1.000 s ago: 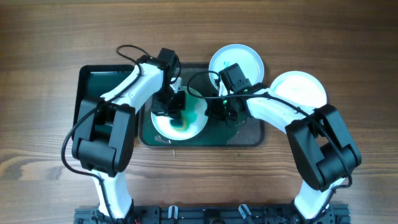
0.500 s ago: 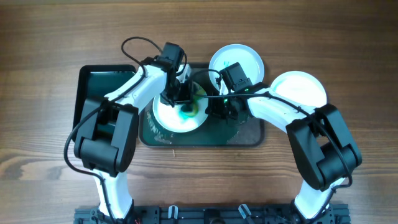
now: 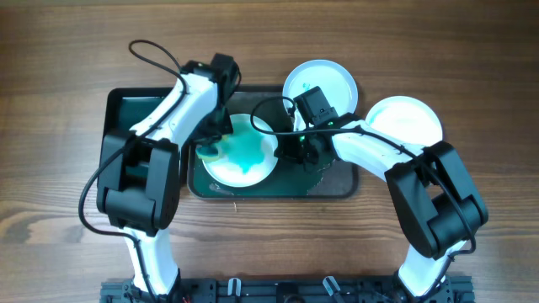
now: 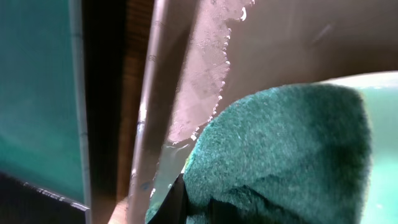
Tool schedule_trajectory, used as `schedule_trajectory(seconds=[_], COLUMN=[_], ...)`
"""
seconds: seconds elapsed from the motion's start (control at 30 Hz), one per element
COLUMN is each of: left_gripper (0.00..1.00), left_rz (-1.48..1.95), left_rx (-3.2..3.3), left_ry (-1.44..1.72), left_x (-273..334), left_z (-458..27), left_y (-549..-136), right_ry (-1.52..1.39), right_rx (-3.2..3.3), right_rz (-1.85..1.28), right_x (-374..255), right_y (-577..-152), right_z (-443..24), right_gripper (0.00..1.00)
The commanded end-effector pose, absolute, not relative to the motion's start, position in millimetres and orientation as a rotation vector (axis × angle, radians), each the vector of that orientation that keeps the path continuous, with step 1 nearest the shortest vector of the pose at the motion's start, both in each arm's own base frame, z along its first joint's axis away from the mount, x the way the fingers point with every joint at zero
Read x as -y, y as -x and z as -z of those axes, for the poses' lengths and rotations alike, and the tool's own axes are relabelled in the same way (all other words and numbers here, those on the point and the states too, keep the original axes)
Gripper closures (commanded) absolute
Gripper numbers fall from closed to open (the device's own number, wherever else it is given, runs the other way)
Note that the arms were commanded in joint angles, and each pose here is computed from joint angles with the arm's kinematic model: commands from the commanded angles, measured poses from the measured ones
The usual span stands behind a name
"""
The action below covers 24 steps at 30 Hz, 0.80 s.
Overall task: Clean dirty plates on tray and stack at the side
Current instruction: 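Scrub the held plate with the sponge in the left gripper, then lift the plate with the right gripper and stack it on the first plate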
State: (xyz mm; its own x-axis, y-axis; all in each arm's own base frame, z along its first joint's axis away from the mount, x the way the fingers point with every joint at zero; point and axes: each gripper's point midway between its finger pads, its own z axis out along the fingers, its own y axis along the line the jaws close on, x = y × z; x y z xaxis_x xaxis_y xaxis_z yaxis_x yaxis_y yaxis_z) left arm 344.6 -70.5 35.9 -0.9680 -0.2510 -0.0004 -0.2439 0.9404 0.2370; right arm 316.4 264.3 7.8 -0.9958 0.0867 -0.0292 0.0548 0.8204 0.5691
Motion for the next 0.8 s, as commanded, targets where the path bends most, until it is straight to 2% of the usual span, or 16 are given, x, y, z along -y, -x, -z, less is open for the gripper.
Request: schedule_trajectory(seconds=[0.0, 0.27, 0.63, 0.77], left_gripper=[0.96, 0.96, 0.96, 0.96], left_rz=[0.21, 0.097, 0.075, 0.073], left_rx=[3.088, 3.132, 3.168, 3.172], left_ry=[-0.363, -0.316, -0.341, -0.34], left_x=[81, 91, 89, 90], left_z=[-60, -85, -85, -85], left_y=[-363, -379, -389, -390], right_ry=[-0.152, -0.087, 0.024, 0.06], right_rx=[-2.941, -2.884, -2.463, -2.292], right_rz=[-0.86, -0.698, 0.124, 0.335], right_x=[-256, -237, -162, -148], right_y=[-325, -328, -323, -315], right_z=[-8, -35, -146, -182], right_gripper=[0.96, 0.96, 0.96, 0.96])
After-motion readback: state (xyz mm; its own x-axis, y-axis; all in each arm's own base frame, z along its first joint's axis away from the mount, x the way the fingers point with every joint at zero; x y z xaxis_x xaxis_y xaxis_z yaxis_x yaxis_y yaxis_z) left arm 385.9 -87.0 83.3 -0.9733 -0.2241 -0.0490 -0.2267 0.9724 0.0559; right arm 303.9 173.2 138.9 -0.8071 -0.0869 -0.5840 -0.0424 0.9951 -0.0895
